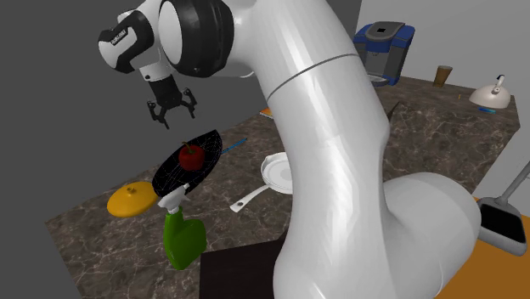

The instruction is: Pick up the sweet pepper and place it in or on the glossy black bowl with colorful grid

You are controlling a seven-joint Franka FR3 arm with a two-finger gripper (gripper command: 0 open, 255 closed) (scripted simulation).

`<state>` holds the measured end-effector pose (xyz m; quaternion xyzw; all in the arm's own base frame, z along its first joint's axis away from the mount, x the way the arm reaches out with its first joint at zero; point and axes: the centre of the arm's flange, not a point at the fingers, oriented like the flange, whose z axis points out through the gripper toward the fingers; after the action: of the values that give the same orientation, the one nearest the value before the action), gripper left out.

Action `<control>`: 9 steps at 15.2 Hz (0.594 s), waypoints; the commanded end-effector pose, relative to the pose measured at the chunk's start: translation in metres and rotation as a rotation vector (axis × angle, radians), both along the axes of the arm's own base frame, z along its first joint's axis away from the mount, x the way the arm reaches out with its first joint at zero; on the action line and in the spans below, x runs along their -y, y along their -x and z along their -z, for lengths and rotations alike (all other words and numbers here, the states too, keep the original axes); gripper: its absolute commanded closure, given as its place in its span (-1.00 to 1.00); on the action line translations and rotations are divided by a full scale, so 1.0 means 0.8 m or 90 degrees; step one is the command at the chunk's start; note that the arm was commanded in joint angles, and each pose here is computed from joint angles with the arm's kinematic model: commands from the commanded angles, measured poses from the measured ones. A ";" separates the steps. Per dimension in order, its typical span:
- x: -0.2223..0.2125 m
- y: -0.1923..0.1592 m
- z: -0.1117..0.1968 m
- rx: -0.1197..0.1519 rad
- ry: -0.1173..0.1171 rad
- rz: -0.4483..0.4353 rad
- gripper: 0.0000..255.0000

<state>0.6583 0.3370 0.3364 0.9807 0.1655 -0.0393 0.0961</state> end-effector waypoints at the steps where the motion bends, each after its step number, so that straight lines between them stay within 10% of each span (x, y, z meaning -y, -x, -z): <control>1: -0.004 -0.002 -0.028 0.000 0.000 0.000 -1.00; 9: -0.007 -0.002 -0.041 0.000 0.000 0.000 -1.00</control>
<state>0.6602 0.3423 0.3693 0.9807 0.1655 -0.0396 0.0963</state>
